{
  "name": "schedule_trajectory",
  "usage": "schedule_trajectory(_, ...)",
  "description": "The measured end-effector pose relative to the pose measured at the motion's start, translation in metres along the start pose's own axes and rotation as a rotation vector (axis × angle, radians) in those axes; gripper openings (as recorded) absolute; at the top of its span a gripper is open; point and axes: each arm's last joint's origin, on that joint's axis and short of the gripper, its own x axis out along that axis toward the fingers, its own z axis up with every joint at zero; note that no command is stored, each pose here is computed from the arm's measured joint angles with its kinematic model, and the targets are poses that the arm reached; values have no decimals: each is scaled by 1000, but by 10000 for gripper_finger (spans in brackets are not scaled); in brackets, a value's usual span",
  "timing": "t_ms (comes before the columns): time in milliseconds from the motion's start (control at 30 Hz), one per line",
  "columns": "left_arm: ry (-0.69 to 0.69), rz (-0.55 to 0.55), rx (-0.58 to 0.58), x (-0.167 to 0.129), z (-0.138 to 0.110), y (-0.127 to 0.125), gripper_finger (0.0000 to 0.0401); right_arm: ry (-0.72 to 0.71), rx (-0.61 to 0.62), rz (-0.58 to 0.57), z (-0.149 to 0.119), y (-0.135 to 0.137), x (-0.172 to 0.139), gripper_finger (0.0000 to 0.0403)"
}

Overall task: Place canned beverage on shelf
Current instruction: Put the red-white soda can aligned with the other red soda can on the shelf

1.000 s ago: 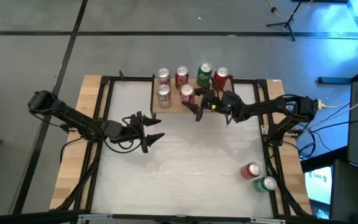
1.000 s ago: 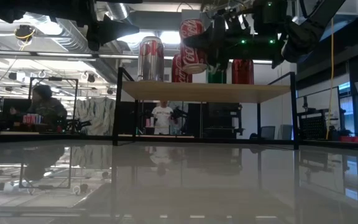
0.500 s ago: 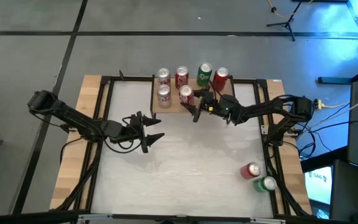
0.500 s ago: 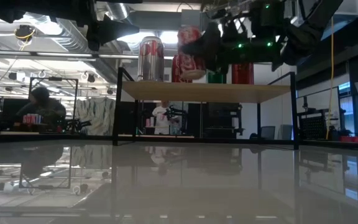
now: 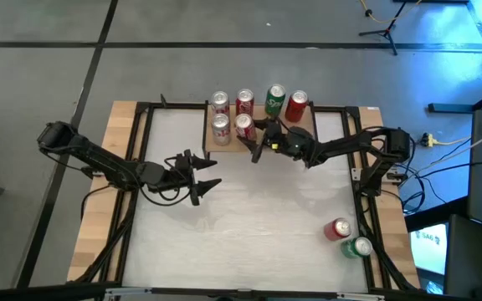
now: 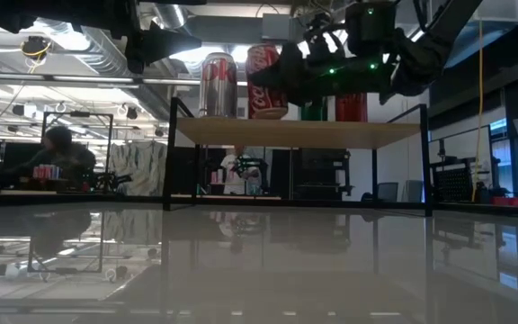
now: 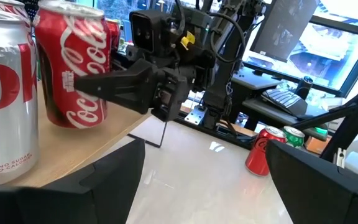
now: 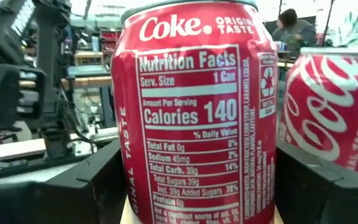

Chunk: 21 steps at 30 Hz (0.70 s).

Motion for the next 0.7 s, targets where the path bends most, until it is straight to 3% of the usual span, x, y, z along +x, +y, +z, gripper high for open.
schedule_trajectory(700,1,-3,-8,0,0,0,325,26,-2,0,-11,0,3,302)
